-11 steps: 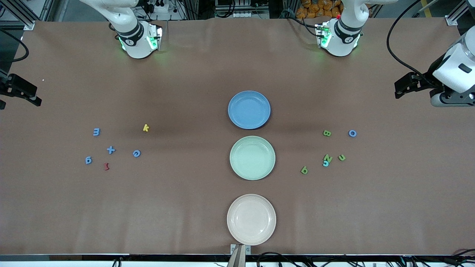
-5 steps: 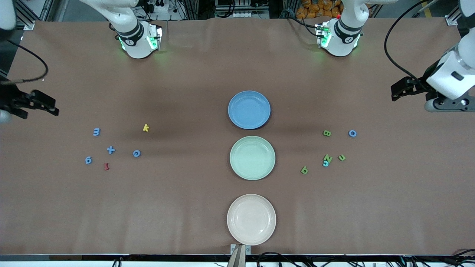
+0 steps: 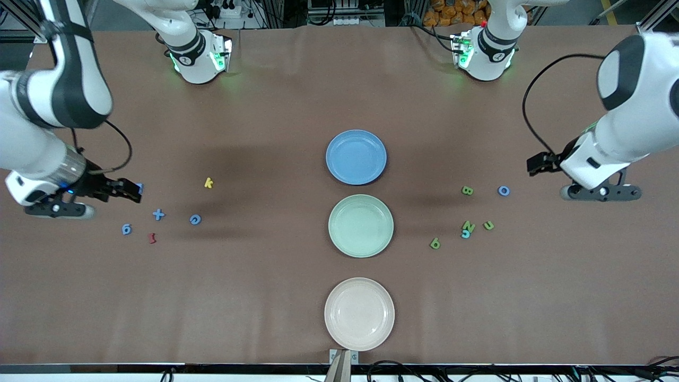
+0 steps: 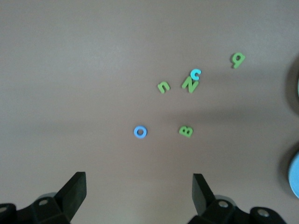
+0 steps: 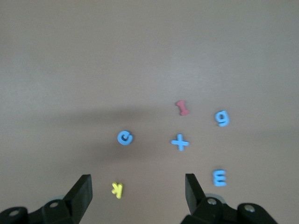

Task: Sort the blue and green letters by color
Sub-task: 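Grasp the blue e with the right gripper while the left gripper grasps the green n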

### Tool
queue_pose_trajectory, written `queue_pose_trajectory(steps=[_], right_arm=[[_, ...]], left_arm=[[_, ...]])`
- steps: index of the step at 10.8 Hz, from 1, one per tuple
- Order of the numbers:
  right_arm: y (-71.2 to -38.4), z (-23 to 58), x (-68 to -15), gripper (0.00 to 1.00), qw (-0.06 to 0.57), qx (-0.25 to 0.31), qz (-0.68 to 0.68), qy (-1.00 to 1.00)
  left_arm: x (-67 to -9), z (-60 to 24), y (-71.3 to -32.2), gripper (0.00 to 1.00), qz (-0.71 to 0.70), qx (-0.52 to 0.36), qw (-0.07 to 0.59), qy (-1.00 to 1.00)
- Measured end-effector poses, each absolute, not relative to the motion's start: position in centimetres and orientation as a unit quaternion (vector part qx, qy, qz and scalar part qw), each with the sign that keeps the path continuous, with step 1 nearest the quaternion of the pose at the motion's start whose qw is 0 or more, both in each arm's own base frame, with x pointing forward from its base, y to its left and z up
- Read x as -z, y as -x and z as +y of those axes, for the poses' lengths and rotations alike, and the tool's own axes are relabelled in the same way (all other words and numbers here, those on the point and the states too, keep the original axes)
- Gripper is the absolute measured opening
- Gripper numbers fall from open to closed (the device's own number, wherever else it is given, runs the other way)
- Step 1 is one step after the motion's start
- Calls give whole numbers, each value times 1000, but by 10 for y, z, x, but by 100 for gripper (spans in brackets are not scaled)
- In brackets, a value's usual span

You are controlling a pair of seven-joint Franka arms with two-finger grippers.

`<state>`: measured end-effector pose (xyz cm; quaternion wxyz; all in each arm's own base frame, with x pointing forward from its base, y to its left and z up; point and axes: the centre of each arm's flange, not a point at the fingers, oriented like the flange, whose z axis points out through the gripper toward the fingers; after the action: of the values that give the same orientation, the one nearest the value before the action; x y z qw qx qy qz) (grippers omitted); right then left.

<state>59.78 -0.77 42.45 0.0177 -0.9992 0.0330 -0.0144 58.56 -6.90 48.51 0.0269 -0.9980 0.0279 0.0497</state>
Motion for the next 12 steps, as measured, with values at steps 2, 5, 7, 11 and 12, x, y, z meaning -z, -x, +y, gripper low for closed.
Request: queue_pose_trajectory(steps=[2,5,7,11,12], right_arm=[[-606,11,-382,87,25,21,39,999],[-602,15,-321,87,30,43,40,998],[-602,21,-287,85,34,52,37,997],[-600,31,-233,77,39,38,34,998],[-598,33,-224,74,39,30,33,998]], left_arm=[[-439,-77,-594,100,9,-41,26,999],[-382,-98,-613,100,-9,-27,23,999],[-350,-93,-622,100,-14,-31,24,999],[-287,-83,-630,100,-124,-41,36,991],[-271,-83,-630,100,-145,-39,43,988]])
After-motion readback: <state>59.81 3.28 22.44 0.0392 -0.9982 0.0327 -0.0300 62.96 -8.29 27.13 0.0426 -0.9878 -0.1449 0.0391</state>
